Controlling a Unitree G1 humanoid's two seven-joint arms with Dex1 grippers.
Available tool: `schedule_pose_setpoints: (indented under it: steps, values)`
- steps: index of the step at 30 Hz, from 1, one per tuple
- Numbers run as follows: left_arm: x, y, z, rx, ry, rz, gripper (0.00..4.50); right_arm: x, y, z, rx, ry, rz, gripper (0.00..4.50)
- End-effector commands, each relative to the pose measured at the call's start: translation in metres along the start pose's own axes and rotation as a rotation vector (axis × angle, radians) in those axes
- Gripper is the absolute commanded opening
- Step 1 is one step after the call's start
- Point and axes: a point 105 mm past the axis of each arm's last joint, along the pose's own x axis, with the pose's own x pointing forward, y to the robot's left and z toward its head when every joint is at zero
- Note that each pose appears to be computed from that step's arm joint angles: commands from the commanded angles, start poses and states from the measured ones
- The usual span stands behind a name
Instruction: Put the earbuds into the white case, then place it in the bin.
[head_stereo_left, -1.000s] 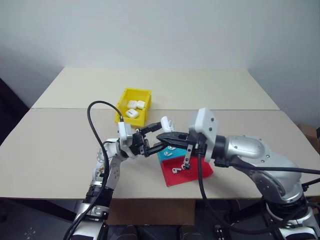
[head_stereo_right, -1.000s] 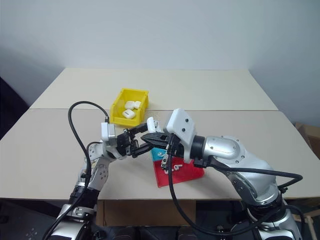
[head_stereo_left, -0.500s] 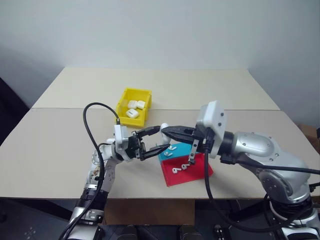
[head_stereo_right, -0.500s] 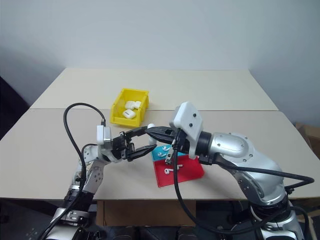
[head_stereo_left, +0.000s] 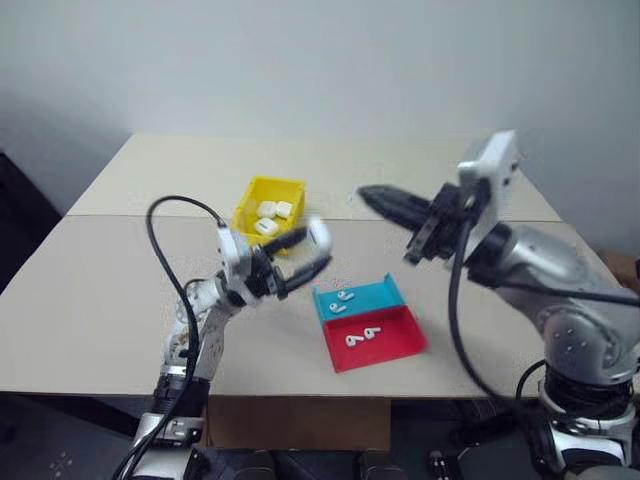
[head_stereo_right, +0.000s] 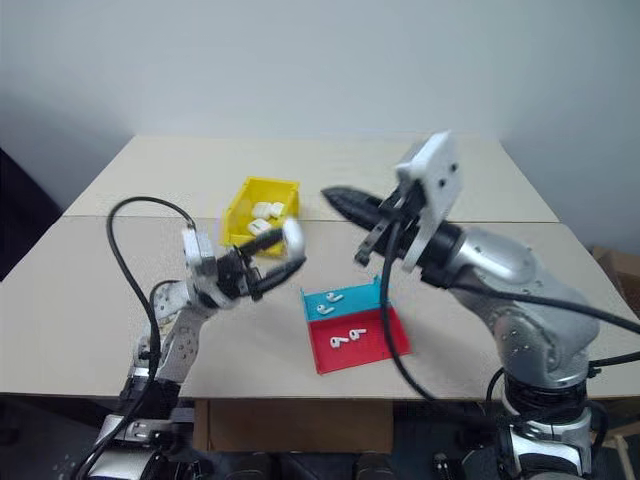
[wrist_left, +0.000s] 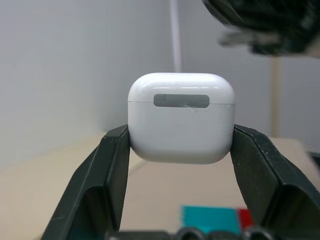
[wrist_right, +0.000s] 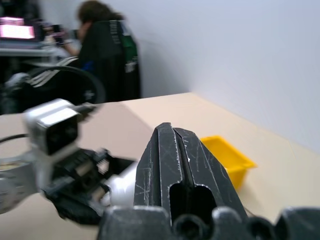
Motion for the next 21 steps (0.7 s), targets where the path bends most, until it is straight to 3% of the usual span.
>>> schedule_pose_setpoints:
  steps: [1,6,9,12,15,18,21]
  values:
    - [0.025,0.026,0.023,0.115,-0.013,0.218,2.75,-0.006,-0.008,0.005,0.008,-0.019,-0.051,0.02]
    - [0.053,0.077,-0.001,0.242,0.416,0.481,2.75,-0.004,-0.008,-0.004,0.029,0.015,-0.058,0.02]
    - [0.055,0.097,0.006,0.191,0.450,0.599,2.75,-0.003,-0.007,-0.009,0.040,0.038,-0.056,0.02]
    - [0.051,0.101,-0.006,0.124,0.519,0.641,2.75,-0.002,-0.007,-0.012,0.040,0.050,-0.054,0.02]
    - [0.045,0.098,-0.019,0.228,0.588,0.605,2.75,-0.001,-0.007,-0.022,0.007,0.111,-0.052,0.02]
    - [0.032,0.106,-0.035,0.244,0.692,0.664,2.75,-0.001,-0.005,-0.030,-0.023,0.152,-0.049,0.02]
    - [0.030,0.110,-0.040,0.235,0.707,0.688,2.75,-0.002,-0.003,-0.034,-0.029,0.169,-0.041,0.02]
